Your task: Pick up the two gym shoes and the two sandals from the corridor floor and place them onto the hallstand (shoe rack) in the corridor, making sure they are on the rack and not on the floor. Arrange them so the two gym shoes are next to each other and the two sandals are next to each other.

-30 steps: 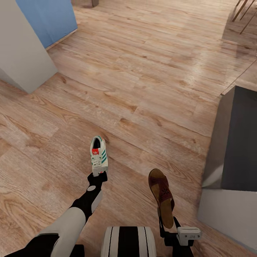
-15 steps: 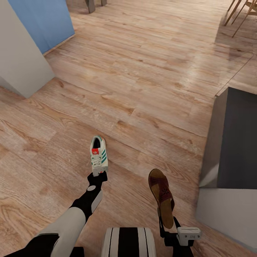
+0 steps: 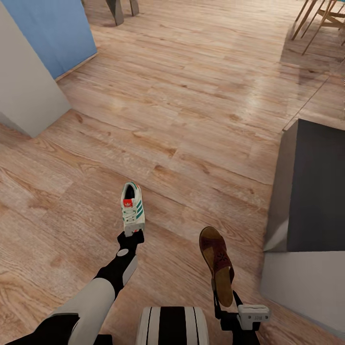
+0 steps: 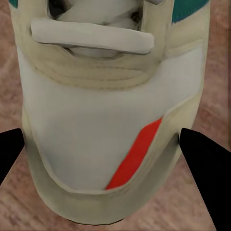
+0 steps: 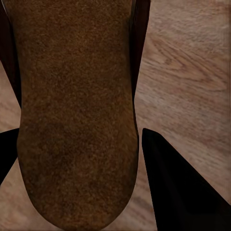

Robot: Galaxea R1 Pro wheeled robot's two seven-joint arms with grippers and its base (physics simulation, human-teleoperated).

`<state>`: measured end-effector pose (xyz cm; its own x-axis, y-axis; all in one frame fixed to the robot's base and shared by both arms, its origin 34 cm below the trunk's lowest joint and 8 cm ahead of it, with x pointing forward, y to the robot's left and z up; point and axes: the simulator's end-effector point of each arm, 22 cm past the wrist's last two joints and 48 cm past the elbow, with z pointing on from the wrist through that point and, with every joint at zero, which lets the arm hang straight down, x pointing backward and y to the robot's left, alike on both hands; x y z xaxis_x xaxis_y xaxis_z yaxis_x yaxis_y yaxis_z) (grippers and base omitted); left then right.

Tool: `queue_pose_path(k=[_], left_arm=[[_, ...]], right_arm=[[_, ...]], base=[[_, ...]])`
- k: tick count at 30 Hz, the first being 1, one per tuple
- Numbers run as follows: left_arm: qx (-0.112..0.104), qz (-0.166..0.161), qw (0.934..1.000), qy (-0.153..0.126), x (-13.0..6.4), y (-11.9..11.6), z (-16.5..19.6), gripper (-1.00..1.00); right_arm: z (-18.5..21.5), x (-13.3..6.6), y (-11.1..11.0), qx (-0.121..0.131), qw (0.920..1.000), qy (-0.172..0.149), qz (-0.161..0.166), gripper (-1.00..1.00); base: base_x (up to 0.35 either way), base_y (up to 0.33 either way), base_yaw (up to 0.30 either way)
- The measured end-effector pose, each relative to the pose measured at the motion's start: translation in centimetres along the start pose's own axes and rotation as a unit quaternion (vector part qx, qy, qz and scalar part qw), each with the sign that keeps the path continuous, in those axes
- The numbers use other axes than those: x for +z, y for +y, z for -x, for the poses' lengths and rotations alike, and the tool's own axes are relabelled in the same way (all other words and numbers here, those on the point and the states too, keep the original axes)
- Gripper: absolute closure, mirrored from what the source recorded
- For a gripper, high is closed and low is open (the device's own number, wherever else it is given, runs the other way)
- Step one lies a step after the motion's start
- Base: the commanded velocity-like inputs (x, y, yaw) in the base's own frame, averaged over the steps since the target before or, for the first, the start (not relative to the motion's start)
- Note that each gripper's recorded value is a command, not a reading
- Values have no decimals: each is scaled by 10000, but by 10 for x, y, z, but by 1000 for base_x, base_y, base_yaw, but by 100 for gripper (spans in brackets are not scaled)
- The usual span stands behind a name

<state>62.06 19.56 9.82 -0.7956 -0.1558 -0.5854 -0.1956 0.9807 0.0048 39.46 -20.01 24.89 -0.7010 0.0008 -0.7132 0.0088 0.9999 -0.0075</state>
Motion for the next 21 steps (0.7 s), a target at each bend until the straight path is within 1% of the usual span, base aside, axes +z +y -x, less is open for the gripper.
queue_pose_path(k=[12, 15, 21], left_arm=[[-5, 3, 10000, -39, -1, 1, 4, 100], [-5, 3, 10000, -42, -1, 1, 4, 100], [-6, 3, 10000, -43, -1, 1, 4, 100]], right_arm=[[2, 0, 0, 0, 10000, -22, 1, 100], [2, 0, 0, 0, 10000, -24, 0, 100], [2, 0, 0, 1, 10000, -23, 1, 100]], base=[[-18, 0, -14], [-186, 0, -2], [-268, 0, -1]])
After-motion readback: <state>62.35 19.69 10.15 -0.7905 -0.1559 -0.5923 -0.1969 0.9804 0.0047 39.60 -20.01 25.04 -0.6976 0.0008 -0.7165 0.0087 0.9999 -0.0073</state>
